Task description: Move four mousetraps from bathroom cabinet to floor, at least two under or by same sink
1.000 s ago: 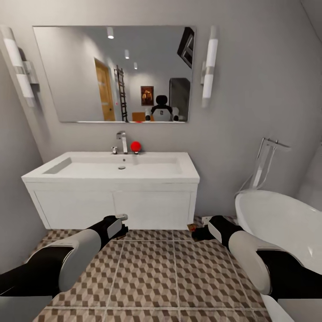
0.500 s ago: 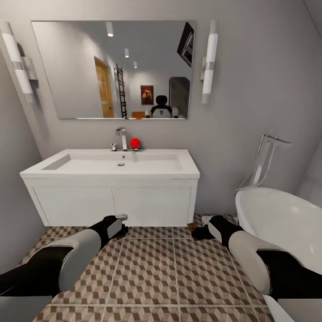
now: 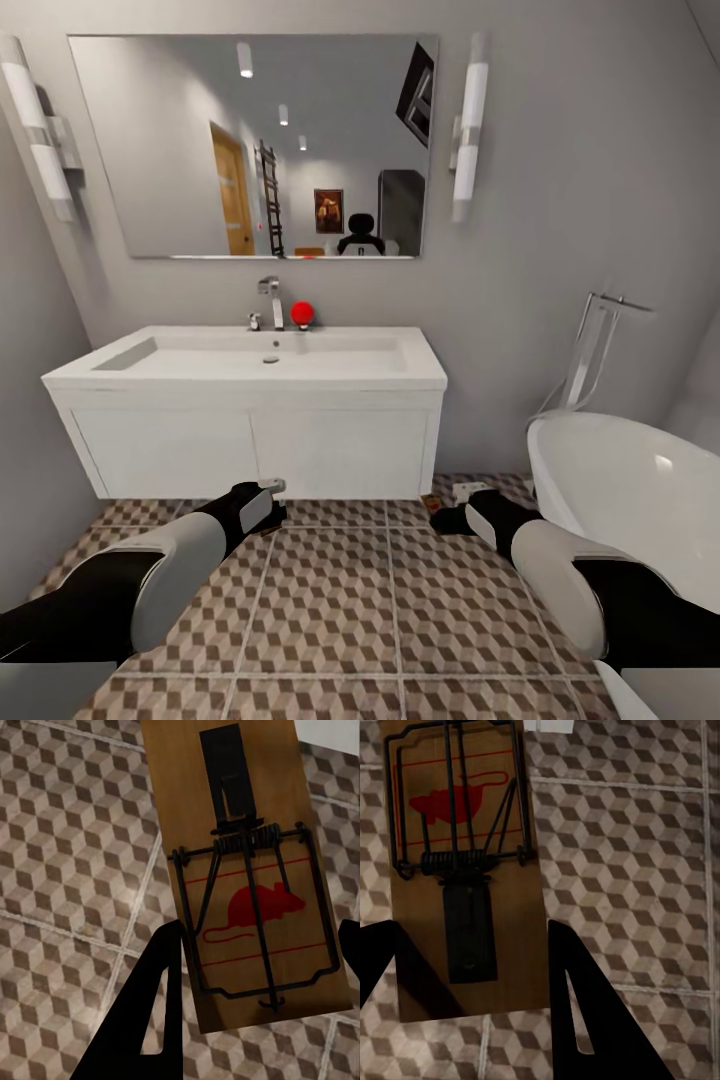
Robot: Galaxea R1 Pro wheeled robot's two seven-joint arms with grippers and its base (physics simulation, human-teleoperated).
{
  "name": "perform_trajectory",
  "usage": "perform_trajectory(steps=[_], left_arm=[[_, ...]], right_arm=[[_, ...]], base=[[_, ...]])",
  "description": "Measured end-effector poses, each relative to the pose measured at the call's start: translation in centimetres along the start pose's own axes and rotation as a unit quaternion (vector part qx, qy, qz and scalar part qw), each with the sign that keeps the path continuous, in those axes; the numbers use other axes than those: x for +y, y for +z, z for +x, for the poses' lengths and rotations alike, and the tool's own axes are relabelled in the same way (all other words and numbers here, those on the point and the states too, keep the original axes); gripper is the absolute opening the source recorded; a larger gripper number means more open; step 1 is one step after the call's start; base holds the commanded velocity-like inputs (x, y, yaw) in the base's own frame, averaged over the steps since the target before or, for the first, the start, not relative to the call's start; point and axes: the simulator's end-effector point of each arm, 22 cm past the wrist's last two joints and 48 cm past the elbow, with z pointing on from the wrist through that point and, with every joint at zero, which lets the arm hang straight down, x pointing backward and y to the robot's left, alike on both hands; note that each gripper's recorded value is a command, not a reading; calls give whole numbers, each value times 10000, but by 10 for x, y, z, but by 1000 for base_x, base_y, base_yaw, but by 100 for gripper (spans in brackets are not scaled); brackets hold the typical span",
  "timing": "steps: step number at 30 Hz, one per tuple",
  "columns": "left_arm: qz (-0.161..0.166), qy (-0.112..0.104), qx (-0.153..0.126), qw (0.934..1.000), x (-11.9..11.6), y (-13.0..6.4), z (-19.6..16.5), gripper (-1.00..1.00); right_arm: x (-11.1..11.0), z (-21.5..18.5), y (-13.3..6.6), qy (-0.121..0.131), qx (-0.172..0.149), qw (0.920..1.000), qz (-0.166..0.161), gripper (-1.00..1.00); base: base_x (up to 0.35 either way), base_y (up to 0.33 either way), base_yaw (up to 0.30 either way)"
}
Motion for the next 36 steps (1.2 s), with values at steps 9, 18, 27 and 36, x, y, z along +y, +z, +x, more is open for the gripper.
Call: perform_trajectory(steps=[9,18,27,36], left_arm=[[-2,-1,-2,10000,1,14,13,-100],[-5,-5,-10,10000,2,28,26,-100],[-26,-21,-12,10000,7,42,39,-100],[-36,-26,-15,10000,9,56,53,-100]], right_arm=[[0,14,14,-7,-14,10000,35,-100],[1,28,27,-6,-20,10000,21,-100],[2,42,40,-3,-31,10000,19,-100],[1,57,53,-1,-36,10000,25,-100]], base=[[0,0,0],[0,0,0],[0,0,0],[0,0,0]])
